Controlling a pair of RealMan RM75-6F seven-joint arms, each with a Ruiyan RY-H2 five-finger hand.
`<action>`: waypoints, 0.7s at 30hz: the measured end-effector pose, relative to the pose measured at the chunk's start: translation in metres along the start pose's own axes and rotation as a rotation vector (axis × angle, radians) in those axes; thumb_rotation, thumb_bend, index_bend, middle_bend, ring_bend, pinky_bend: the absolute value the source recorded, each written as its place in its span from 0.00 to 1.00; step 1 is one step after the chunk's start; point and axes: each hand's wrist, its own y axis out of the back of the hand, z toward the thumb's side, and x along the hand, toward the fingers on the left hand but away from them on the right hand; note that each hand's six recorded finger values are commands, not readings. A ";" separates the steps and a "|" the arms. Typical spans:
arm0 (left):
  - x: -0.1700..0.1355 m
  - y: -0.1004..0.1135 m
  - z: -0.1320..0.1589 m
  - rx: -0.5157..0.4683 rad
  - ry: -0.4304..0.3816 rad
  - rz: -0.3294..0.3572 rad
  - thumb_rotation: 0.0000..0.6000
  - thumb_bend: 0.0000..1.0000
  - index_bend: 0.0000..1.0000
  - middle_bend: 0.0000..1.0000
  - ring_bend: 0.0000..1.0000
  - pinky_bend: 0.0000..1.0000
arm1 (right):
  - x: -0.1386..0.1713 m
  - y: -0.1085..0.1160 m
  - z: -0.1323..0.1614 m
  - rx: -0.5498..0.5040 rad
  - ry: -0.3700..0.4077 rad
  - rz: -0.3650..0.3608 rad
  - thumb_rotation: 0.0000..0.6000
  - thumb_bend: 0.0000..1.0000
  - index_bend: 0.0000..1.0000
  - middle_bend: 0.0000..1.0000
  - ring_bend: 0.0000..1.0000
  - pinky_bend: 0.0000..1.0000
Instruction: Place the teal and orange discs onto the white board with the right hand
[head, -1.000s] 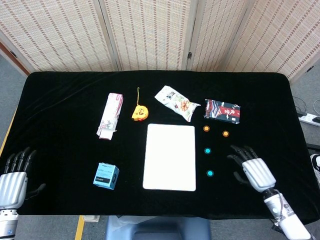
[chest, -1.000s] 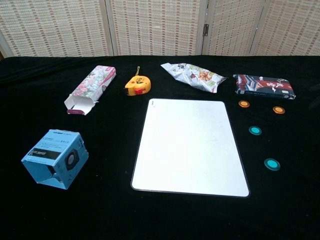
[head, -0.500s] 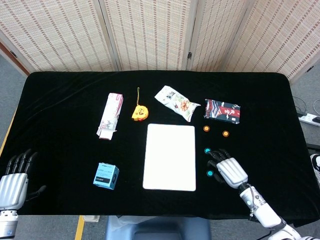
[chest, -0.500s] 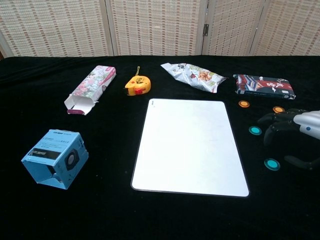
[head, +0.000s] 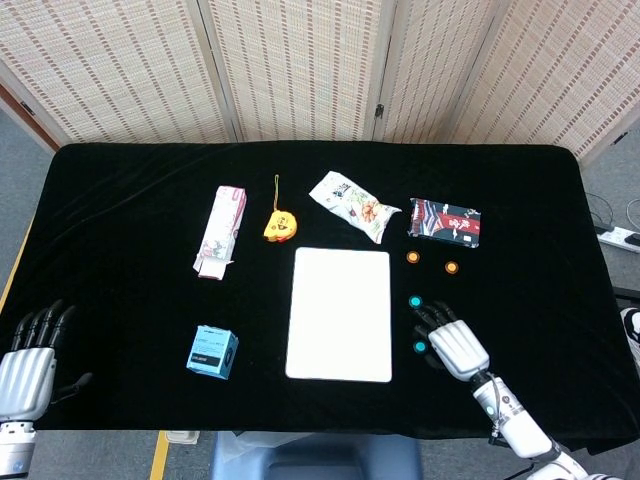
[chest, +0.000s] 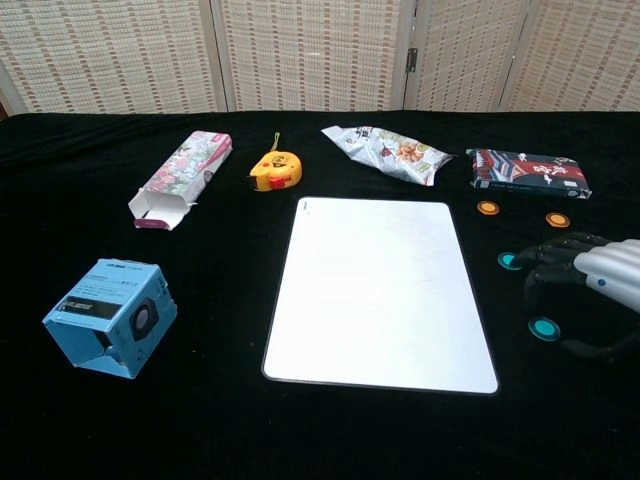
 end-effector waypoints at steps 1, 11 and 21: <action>0.000 0.000 0.000 0.000 0.001 0.000 1.00 0.19 0.03 0.02 0.02 0.00 | 0.000 -0.001 0.000 -0.003 0.000 0.000 1.00 0.37 0.40 0.17 0.09 0.04; 0.000 -0.002 -0.002 0.001 0.004 -0.004 1.00 0.19 0.03 0.02 0.02 0.00 | -0.007 -0.008 -0.002 -0.021 -0.009 0.006 1.00 0.37 0.44 0.17 0.09 0.04; 0.000 -0.003 -0.003 0.001 0.010 -0.008 1.00 0.19 0.03 0.01 0.02 0.00 | -0.013 -0.011 -0.003 -0.035 -0.015 0.023 1.00 0.37 0.48 0.19 0.09 0.04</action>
